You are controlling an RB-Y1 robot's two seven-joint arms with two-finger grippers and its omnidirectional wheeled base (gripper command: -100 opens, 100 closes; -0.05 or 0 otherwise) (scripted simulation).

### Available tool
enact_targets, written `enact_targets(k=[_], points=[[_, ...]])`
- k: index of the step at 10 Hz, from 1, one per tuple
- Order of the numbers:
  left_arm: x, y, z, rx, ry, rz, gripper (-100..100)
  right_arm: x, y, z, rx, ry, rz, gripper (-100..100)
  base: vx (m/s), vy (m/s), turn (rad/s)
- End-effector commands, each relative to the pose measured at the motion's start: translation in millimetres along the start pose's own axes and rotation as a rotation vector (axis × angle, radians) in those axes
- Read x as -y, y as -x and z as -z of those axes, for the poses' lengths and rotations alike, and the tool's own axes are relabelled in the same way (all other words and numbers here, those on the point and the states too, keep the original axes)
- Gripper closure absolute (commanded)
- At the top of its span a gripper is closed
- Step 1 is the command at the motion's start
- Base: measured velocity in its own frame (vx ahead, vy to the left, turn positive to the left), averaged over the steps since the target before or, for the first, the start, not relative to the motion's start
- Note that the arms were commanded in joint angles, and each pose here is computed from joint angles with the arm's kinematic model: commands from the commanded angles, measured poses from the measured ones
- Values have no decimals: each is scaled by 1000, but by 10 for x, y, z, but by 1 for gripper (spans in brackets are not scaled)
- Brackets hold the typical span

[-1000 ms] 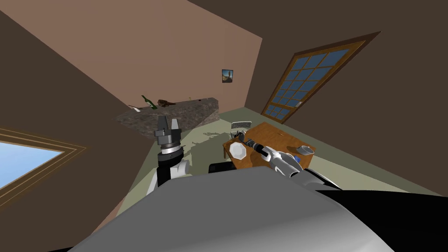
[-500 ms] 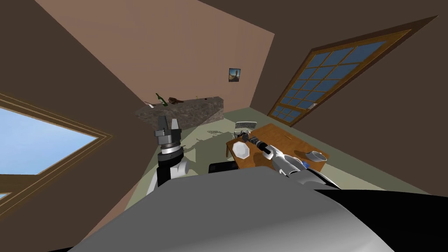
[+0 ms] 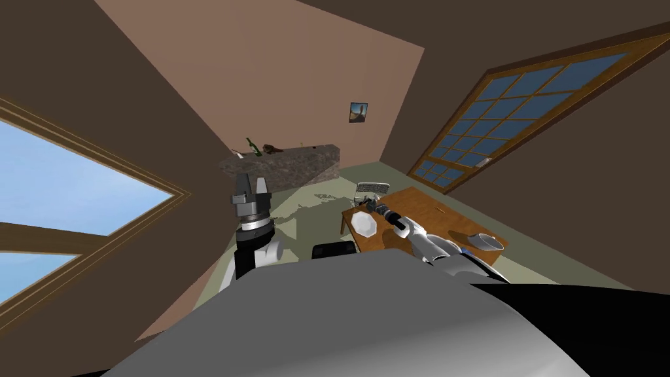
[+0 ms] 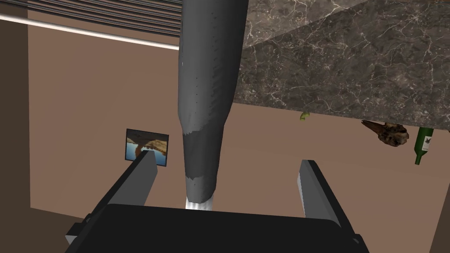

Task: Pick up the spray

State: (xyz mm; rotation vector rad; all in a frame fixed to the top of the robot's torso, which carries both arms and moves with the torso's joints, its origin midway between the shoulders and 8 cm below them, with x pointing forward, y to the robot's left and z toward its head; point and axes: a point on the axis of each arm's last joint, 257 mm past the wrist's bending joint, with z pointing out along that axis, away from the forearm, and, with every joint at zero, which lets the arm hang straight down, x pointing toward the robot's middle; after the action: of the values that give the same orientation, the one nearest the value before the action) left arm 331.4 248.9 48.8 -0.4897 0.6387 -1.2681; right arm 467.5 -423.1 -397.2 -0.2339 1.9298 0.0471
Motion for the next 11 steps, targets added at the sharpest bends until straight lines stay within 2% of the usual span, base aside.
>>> enact_targets(k=[1, 3, 4, 5, 7, 9, 10, 11], points=[[0, 0, 0, 0, 0, 0, 0, -148, 24, -80, 4, 40, 14, -100, 47, 4, -298], [-1, 1, 1, 0, 0, 0, 0, -450, 59, -209, 11, 122, 42, -100, 152, 53, -443], [0, 1, 1, 0, 0, 0, 0, -469, 129, -236, 24, 127, 46, -100, 116, 41, -187], [0, 0, 0, 0, 0, 0, 0, -444, 75, -222, 13, 122, 43, -100, 39, 15, 30], [0, 1, 1, 0, 0, 0, 0, -746, 144, -345, 24, 205, 75, -100, 88, 36, -352], [0, 0, 0, 0, 0, 0, 0, -738, 127, -340, 20, 204, 74, -100, 62, 37, -81], [0, 0, 0, 0, 0, 0, 0, -884, 153, -391, 23, 245, 90, -100, 46, 15, -326], [0, 1, 1, 0, 0, 0, 0, -884, 153, -391, 23, 245, 90, -100, 53, 28, -161]])
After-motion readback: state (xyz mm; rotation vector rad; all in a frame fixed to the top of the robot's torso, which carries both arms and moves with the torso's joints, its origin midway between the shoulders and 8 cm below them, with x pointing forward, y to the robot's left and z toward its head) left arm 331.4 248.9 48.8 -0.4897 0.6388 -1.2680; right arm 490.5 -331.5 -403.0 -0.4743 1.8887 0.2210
